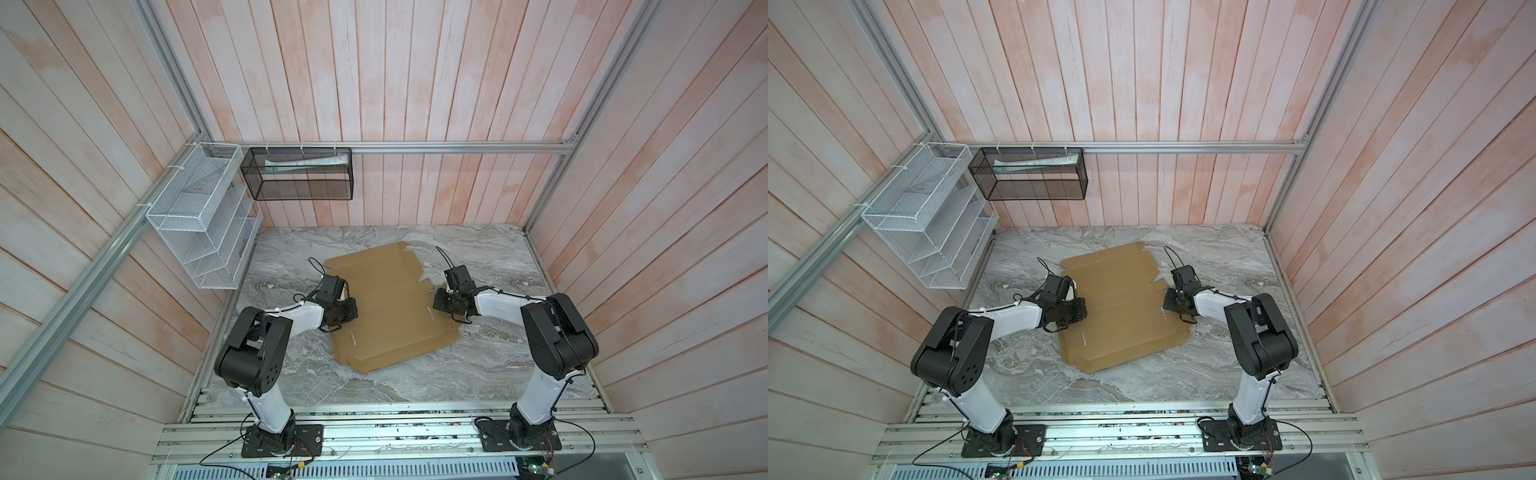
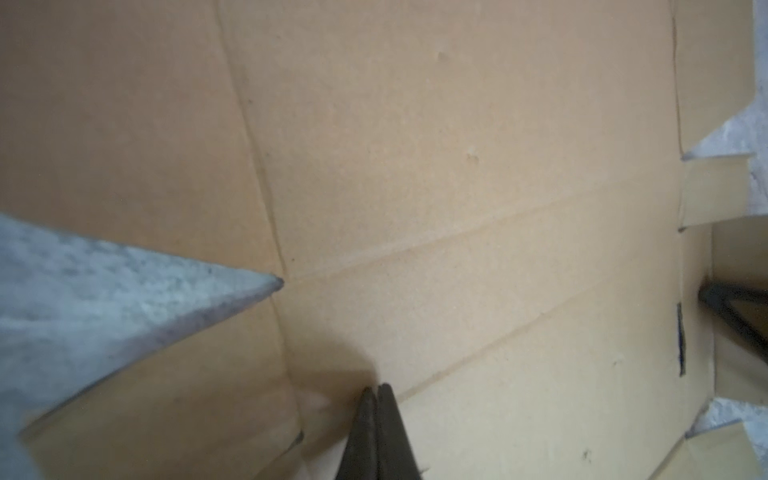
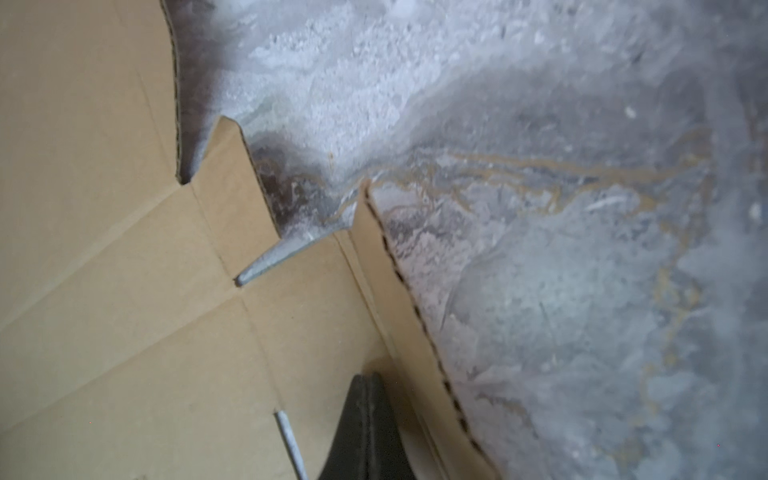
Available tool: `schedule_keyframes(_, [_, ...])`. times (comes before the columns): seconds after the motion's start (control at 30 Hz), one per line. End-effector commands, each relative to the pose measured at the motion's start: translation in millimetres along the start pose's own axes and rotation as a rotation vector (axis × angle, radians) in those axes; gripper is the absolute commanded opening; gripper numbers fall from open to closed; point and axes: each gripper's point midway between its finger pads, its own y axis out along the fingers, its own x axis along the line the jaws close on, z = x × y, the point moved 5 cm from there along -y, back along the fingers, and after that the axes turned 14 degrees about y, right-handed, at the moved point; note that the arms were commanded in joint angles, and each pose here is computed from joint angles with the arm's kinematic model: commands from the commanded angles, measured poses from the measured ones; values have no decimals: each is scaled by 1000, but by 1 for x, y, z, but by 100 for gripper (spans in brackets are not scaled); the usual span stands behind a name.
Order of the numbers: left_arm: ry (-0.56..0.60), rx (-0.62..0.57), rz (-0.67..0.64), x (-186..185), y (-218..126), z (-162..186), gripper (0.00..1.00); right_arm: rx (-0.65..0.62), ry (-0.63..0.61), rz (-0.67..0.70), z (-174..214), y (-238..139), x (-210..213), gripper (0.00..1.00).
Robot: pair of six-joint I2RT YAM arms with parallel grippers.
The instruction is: Fold the paper box
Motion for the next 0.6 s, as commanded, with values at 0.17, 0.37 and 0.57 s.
schedule_keyframes(0.17, [-6,-26,-4,-7,-23,-11,0,40,-102,46,-20,-10,4,0])
schedule_keyframes(0.37, [40,-130,-5,-14,-47,-65,0,-4,-118,-13,-14,-52,20,0])
schedule_keyframes(0.57, [83,-169,-16,-18,-44,-104,0,-8,-115,-70,26,-86,29,0])
